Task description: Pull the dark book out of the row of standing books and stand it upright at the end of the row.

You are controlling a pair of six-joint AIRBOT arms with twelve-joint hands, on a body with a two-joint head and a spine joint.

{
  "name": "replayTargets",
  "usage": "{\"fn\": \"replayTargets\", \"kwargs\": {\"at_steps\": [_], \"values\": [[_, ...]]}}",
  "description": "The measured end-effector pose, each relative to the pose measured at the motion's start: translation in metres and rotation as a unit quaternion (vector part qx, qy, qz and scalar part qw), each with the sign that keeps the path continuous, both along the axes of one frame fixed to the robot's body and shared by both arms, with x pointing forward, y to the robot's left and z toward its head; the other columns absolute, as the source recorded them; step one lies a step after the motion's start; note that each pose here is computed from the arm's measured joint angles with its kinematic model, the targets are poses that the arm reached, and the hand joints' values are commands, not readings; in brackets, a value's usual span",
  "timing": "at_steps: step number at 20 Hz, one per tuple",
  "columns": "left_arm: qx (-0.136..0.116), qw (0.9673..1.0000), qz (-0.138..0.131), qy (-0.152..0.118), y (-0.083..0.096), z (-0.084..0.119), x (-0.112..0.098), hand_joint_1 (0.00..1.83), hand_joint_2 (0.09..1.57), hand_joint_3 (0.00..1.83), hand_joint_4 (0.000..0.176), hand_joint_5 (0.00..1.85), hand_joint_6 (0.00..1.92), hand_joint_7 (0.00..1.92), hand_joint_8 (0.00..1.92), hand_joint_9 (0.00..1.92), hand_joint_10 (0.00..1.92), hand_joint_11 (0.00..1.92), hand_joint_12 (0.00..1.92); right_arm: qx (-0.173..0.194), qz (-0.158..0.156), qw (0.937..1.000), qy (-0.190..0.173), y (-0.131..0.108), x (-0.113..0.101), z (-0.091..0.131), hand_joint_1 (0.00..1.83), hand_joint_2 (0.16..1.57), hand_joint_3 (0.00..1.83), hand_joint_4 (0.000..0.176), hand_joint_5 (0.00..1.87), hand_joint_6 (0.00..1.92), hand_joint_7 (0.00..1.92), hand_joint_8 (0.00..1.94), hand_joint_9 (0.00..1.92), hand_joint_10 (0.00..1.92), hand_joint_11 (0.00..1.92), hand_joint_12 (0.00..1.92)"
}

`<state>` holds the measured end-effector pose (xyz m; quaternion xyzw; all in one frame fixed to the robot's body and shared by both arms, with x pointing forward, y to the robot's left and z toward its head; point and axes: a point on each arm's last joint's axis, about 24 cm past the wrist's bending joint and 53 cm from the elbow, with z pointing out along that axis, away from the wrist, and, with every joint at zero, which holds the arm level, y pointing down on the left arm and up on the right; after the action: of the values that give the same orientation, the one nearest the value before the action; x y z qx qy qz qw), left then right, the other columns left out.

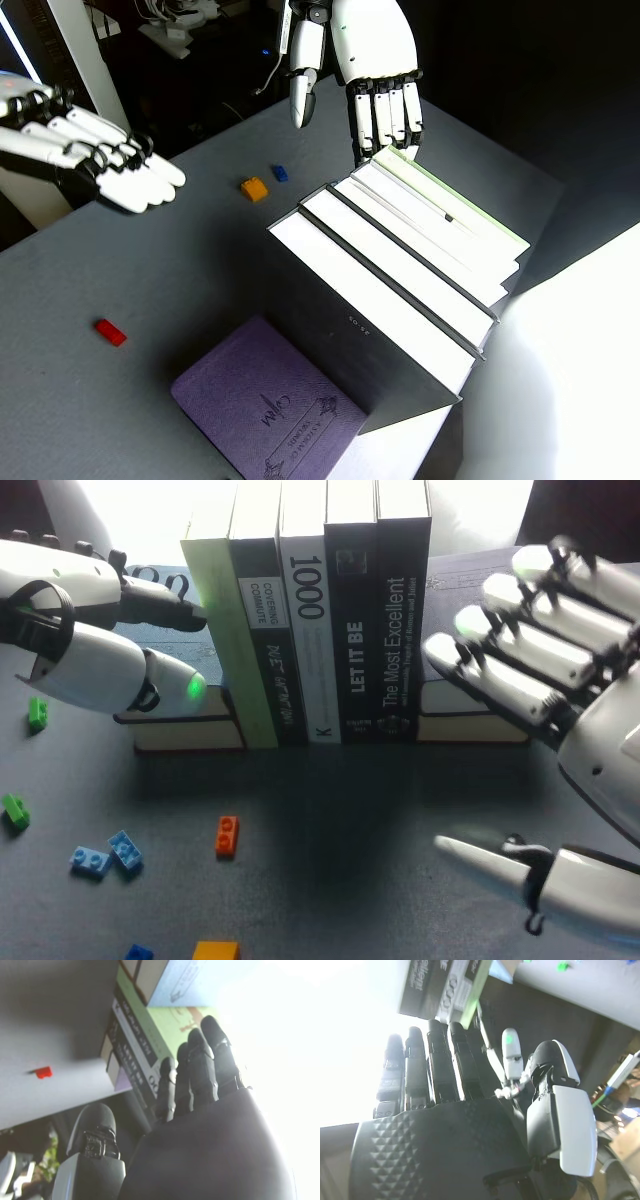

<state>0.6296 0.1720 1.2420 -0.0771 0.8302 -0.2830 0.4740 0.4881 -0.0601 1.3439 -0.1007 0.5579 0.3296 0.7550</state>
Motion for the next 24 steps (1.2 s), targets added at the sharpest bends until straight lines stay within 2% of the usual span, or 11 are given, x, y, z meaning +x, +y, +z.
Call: {"fn": "replayTargets", "kwargs": {"at_steps": [3,6,9,11,12,14,17,21,23,24], "values": [[0.008,0.9999,0.007,0.006,0.007,-0.004,0.002,0.05,1.33,0.0,0.046,0.13,0.01,0.13,0.0,0.15,0.0,0.0,0.59,0.023,-0.001,0.9995,-0.02,-0.003,-0.002,0.016,0.0,1.16,0.0,0.0,0.29,0.01,0.2,0.0,0.14,0.0,0.0,0.24],[0.012,0.9998,0.009,0.012,0.008,-0.007,0.001,0.01,1.32,0.0,0.045,0.13,0.0,0.12,0.0,0.15,0.0,0.0,0.6,0.021,0.014,0.9986,-0.047,0.003,-0.009,0.026,0.0,1.15,0.0,0.0,0.43,0.04,0.24,0.0,0.15,0.0,0.0,0.3],[0.014,0.9997,0.011,0.016,0.009,-0.009,0.0,0.06,1.32,0.0,0.038,0.16,0.01,0.14,0.01,0.16,0.0,0.0,0.62,0.025,0.024,0.9965,-0.076,0.008,-0.008,0.037,0.0,1.15,0.0,0.0,0.59,0.05,0.26,0.0,0.14,0.0,0.0,0.31],[0.016,0.9997,0.013,0.017,0.011,-0.01,0.001,0.05,1.33,0.0,0.039,0.17,0.01,0.14,0.0,0.16,0.0,0.0,0.64,0.028,0.024,0.9963,-0.078,0.009,-0.002,0.037,0.0,1.15,0.0,0.0,0.68,0.04,0.3,0.0,0.15,0.0,0.0,0.36],[0.016,0.9997,0.013,0.017,0.011,-0.01,0.001,0.05,1.33,0.0,0.036,0.15,0.0,0.14,0.0,0.16,0.0,0.0,0.64,0.032,0.025,0.9959,-0.081,0.011,0.003,0.039,0.0,1.15,0.0,0.0,0.73,0.04,0.29,0.0,0.14,0.0,0.0,0.27],[0.014,0.9997,0.012,0.016,0.01,-0.009,0.001,0.02,1.34,0.0,0.036,0.13,0.0,0.12,0.0,0.15,0.0,0.0,0.61,0.041,0.025,0.9949,-0.088,0.014,0.015,0.043,0.0,1.15,0.0,0.0,0.78,0.04,0.33,0.01,0.15,0.01,0.0,0.3],[0.015,0.9997,0.012,0.016,0.011,-0.009,0.001,0.04,1.33,0.0,0.039,0.15,0.01,0.15,0.0,0.18,0.01,0.0,0.7,0.058,0.026,0.9931,-0.099,0.018,0.033,0.053,0.0,1.15,0.0,0.0,0.78,0.02,0.33,0.0,0.14,0.0,0.0,0.25],[0.016,0.9997,0.013,0.015,0.012,-0.009,0.002,0.01,1.34,0.0,0.032,0.15,0.0,0.15,0.0,0.18,0.0,0.0,0.7,0.077,0.011,0.9902,-0.116,0.011,0.061,0.069,0.0,1.15,0.0,0.0,0.78,0.01,0.32,0.0,0.13,0.0,0.0,0.27],[0.018,0.9996,0.016,0.013,0.015,-0.009,0.003,0.0,1.35,0.0,0.036,0.13,0.0,0.13,0.0,0.16,0.0,0.0,0.67,0.079,0.011,0.9899,-0.117,0.014,0.069,0.072,0.0,1.15,0.0,0.0,0.77,0.0,0.35,0.01,0.13,0.0,0.0,0.19],[0.022,0.9995,0.018,0.011,0.016,-0.008,0.004,0.0,1.35,0.0,0.032,0.14,0.01,0.14,0.0,0.17,0.0,0.0,0.69,0.08,0.014,0.9892,-0.122,0.019,0.074,0.076,0.0,1.15,0.0,0.0,0.77,0.0,0.35,0.0,0.14,0.0,0.0,0.22]]}}
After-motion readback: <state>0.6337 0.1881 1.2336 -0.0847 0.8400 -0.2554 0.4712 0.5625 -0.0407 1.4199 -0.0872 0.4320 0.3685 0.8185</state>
